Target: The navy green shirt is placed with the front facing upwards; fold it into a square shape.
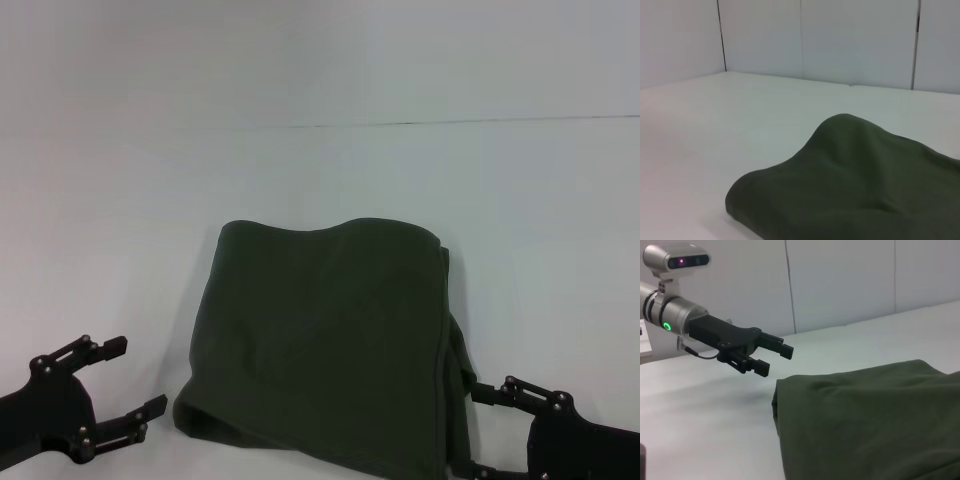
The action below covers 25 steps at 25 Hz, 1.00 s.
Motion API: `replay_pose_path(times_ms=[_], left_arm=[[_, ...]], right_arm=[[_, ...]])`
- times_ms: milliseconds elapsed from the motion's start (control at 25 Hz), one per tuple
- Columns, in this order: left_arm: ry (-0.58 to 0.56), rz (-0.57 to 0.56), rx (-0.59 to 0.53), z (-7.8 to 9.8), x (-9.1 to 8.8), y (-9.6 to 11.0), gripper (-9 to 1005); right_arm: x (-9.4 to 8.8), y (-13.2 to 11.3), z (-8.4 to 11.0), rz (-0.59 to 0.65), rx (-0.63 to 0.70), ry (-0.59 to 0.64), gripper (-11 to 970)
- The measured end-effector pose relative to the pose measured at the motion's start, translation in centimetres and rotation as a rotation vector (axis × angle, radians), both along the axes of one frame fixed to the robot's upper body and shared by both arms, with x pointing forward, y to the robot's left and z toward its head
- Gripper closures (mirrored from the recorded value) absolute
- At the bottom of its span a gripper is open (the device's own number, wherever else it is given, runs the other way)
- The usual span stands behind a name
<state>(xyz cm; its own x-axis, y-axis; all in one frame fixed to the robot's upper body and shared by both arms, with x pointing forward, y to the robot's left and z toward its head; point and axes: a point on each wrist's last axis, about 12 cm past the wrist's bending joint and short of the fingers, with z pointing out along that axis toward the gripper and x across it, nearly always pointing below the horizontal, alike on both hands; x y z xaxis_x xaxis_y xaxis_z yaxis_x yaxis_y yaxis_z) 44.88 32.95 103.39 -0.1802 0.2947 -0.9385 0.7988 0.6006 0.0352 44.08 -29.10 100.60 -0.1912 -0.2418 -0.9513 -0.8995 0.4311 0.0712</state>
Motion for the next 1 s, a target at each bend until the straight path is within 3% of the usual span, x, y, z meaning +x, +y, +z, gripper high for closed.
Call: replay_pose_path(times_ms=[1000], left_arm=[[0.028, -0.056, -0.029, 0.14, -0.41, -0.47, 142]], right_arm=[[-0.11, -0.65, 0.43, -0.066, 0.035, -0.061, 54]])
